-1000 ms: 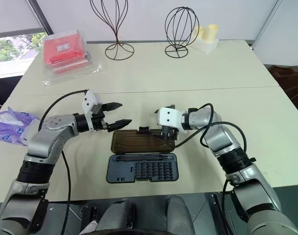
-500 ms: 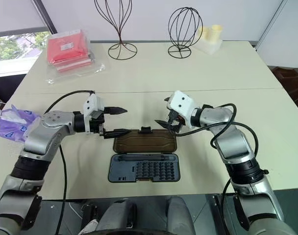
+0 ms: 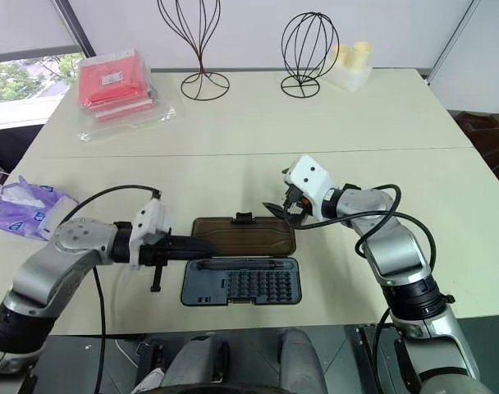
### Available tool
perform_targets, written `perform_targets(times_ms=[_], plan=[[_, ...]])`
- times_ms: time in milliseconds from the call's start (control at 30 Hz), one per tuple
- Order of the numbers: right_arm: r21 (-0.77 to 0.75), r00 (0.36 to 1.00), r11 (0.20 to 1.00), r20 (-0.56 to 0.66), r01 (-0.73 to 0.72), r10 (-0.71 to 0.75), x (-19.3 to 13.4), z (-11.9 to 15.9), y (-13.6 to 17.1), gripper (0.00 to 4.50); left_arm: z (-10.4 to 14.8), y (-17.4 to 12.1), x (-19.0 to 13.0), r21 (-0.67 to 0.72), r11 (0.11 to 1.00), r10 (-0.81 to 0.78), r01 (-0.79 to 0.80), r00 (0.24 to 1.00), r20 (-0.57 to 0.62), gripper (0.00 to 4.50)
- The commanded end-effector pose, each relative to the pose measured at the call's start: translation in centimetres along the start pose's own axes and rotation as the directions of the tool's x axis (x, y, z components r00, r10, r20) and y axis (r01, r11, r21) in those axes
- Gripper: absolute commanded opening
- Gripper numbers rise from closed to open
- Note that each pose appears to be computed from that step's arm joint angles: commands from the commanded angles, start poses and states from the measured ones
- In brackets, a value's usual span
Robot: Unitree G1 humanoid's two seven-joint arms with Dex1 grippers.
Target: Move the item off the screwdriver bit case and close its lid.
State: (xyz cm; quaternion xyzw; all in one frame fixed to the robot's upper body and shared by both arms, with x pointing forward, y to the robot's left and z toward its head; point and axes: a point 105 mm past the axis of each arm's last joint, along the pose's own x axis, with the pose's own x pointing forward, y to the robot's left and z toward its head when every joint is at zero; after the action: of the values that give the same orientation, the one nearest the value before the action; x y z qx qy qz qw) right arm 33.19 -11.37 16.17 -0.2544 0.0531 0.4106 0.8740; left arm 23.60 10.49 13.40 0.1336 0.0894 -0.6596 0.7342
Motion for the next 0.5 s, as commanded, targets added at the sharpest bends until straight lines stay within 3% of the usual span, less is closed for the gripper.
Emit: perform_targets(times_ms=[33,267,500], plan=[[-0.023,1.0,1.0,0.009,-0.019,0.019,-0.2,0.4,0.1,4.5,-0.1,-1.7,0.2,0.006,0.998,-0.063,0.063,0.998,-0.012,0.07],[-0.048,0.996,0.995,-0.024,-0.083,0.082,0.5,-0.2,0.5,4.5,-3.2,-3.0,0.3,-0.038,0.998,-0.056,0.053,0.994,-0.092,0.07],[-0.094,0.976,0.973,-0.063,-0.213,0.208,0.8,-0.6,1.3,4.5,-4.2,-2.0,1.1,-0.046,0.999,0.006,-0.011,0.995,-0.104,0.07]])
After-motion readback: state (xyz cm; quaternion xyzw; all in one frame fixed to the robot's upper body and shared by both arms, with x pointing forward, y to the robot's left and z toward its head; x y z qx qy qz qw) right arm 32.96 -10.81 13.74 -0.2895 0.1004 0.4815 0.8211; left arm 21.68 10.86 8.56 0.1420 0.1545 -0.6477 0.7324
